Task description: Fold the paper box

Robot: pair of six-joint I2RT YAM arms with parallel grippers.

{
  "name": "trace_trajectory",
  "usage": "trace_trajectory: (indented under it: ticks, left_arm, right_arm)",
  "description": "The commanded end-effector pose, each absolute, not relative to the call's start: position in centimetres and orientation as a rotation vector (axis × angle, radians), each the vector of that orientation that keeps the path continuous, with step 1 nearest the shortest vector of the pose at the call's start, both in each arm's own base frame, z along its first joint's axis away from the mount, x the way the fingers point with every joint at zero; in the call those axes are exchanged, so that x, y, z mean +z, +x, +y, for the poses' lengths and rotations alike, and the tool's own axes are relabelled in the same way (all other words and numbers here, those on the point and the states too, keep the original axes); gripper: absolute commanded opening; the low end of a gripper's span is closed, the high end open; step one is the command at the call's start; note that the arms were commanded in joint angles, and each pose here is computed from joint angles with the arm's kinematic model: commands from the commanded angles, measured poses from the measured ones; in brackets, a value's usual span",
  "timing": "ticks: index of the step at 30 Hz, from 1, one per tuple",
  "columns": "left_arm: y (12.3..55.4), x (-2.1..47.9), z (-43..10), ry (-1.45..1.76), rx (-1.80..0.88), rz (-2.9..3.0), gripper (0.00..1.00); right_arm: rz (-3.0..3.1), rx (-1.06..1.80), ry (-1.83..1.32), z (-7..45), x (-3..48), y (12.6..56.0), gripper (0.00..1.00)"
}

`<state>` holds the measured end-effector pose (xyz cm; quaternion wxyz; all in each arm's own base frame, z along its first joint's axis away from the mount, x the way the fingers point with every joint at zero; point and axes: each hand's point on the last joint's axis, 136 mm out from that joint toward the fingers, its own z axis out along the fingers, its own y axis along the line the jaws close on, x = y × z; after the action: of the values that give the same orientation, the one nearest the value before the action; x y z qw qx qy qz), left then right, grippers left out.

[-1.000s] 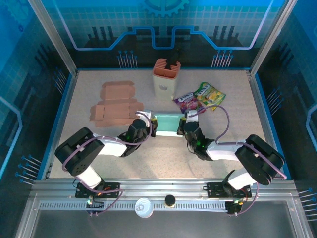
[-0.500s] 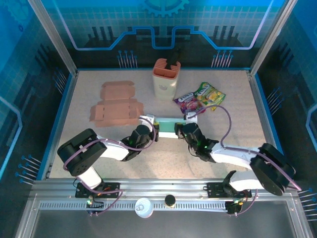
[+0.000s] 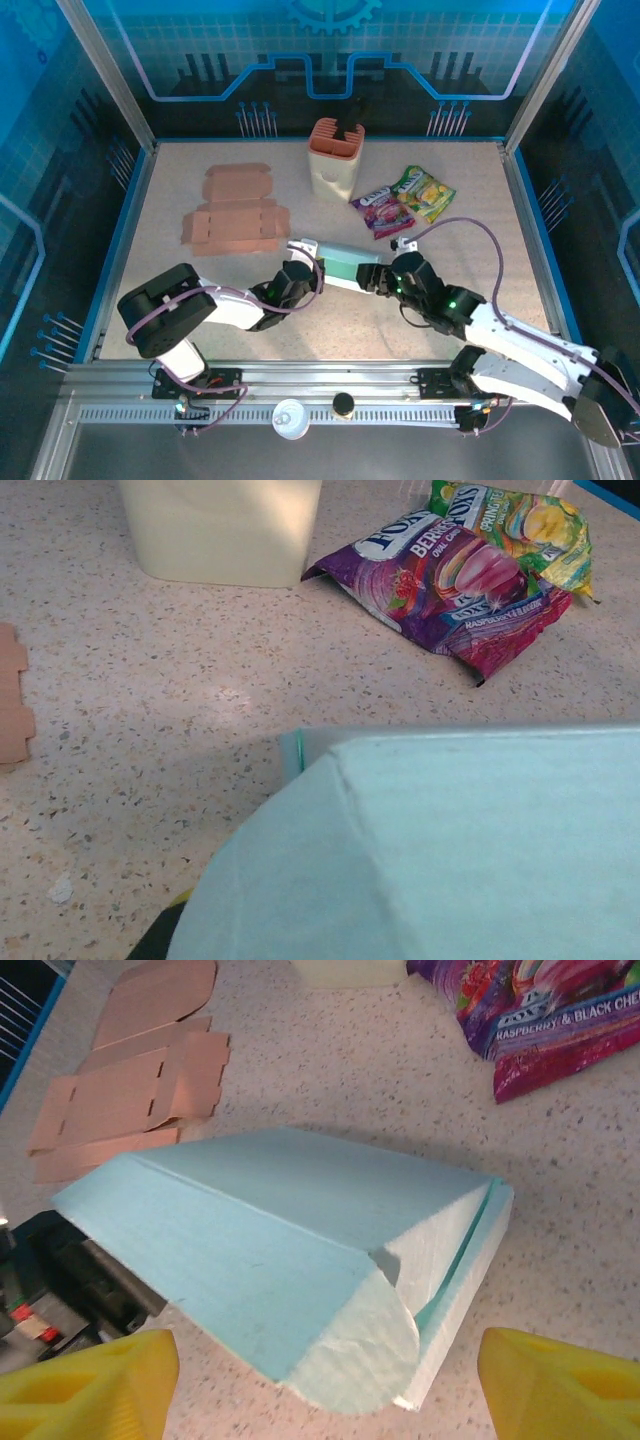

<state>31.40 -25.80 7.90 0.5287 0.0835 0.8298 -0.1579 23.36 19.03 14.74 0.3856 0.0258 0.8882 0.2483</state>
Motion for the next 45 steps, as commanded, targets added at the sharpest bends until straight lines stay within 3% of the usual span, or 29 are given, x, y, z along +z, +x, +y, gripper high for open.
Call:
trace_trajectory:
  ticks: [1, 10, 13, 19, 28, 45]
  left_arm:
    - [31.1, 6.9, -25.3, 0.180, -0.319, 2.021, 0.00]
    - [30.5, 7.0, -25.3, 0.156, -0.280, 2.008, 0.00]
    - [30.3, 7.0, -25.2, 0.140, -0.265, 2.003, 0.00]
    - [29.8, 6.6, -25.4, 0.130, -0.236, 1.999, 0.00]
    - [29.3, 6.1, -25.4, 0.108, -0.230, 2.000, 0.00]
    - [28.8, 5.8, -25.7, 0.100, -0.234, 2.002, 0.00]
  right_arm:
    - [2.329, 0.732, 0.159, 18.5, 14.6, 21.4, 0.77]
    - [2.130, 1.197, 0.696, 19.6, 17.3, 19.8, 0.64]
    - [2.081, 1.276, 0.818, 20.5, 18.4, 19.5, 0.63]
    - [2.038, 1.294, 0.997, 22.3, 18.0, 19.1, 0.62]
    - [1.905, 1.300, 1.077, 22.6, 19.0, 21.9, 0.58]
    - [1.930, 1.315, 1.221, 23.1, 15.9, 24.2, 0.34]
